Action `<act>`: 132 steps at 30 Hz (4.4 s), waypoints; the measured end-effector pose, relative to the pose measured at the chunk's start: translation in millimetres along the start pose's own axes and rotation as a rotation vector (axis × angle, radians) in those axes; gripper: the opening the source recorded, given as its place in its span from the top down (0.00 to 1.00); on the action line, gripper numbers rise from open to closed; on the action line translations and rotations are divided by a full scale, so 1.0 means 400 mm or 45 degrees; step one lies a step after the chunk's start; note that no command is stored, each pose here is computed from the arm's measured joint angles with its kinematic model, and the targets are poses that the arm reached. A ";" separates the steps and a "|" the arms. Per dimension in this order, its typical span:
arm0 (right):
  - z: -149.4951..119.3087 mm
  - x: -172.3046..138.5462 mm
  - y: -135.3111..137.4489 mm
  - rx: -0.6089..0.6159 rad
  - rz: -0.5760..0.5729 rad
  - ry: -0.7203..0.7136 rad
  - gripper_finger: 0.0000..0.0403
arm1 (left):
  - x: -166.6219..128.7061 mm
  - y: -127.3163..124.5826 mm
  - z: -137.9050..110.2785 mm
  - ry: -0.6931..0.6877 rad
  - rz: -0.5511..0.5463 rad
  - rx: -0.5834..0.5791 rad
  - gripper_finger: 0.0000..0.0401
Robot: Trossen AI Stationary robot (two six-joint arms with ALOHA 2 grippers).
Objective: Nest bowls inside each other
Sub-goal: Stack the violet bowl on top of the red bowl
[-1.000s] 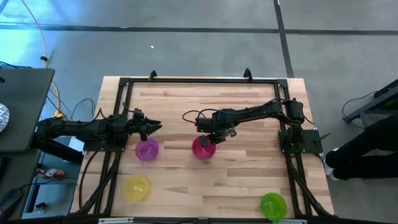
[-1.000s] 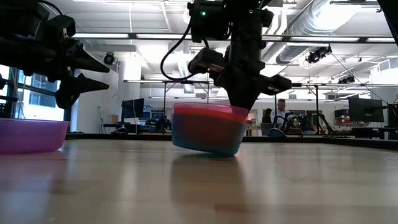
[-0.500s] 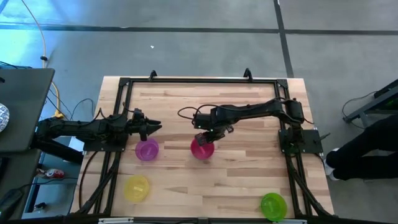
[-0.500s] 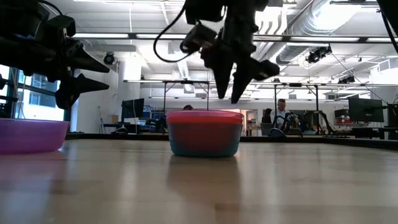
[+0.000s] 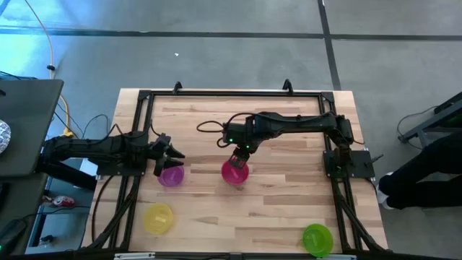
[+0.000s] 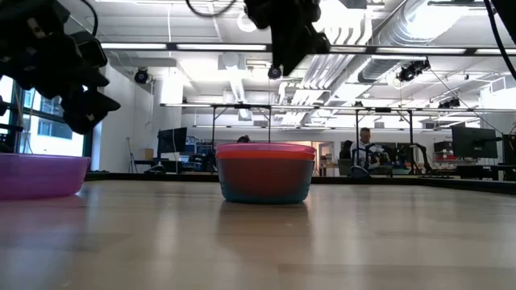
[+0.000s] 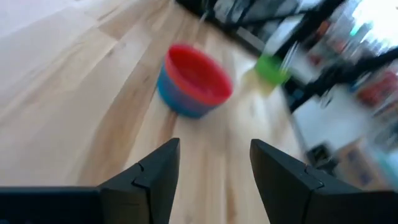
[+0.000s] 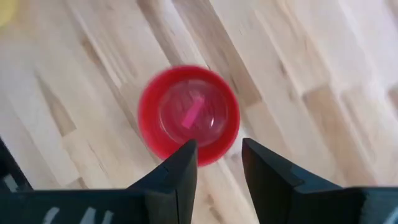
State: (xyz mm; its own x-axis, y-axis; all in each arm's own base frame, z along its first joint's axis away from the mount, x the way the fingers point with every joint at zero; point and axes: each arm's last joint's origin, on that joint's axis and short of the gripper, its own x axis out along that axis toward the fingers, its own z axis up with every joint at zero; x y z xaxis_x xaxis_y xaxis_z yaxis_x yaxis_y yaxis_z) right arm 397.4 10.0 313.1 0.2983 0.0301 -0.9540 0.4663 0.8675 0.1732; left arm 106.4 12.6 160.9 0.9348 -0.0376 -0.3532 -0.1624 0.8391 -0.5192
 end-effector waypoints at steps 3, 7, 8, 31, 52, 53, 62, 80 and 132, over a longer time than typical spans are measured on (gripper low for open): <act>0.009 -0.031 0.010 -0.122 0.015 -0.063 0.70 | -0.017 -0.008 0.014 0.064 0.093 0.106 0.54; 0.016 -0.054 0.015 -0.209 0.024 -0.106 0.70 | -0.021 -0.013 0.026 0.045 0.128 0.152 0.54; 0.017 -0.059 0.015 -0.226 0.025 -0.110 0.70 | -0.020 -0.011 0.026 0.056 0.168 0.142 0.54; -0.029 -0.211 -0.028 -0.642 0.031 -0.224 0.70 | -0.070 -0.158 0.218 0.442 0.271 0.071 0.54; -0.028 -0.243 -0.037 -0.637 0.050 -0.311 0.70 | -0.099 -0.128 0.165 0.980 0.681 0.227 0.54; -0.028 -0.243 -0.037 -0.636 0.050 -0.311 0.70 | -0.087 -0.128 0.166 0.984 0.679 0.225 0.54; -0.026 -0.243 -0.036 -0.639 0.053 -0.323 0.70 | 0.002 -0.110 0.161 1.138 0.708 0.249 0.54; -0.040 -0.241 -0.020 -0.666 0.059 -0.296 0.70 | 0.118 -0.090 0.147 1.217 0.641 0.347 0.54; -0.307 -0.571 -0.038 -0.571 -0.011 -0.852 0.70 | 0.221 -0.001 0.167 1.352 0.589 0.229 1.00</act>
State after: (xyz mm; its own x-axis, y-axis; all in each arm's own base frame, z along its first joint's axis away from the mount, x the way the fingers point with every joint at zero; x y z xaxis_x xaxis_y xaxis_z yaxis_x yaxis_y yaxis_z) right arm 219.7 50.9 498.4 0.7981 -0.1583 -0.5814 0.1345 0.9873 -0.0842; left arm 210.3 45.3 181.8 0.0517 -0.0715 -0.9961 -0.2911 0.9530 -0.0836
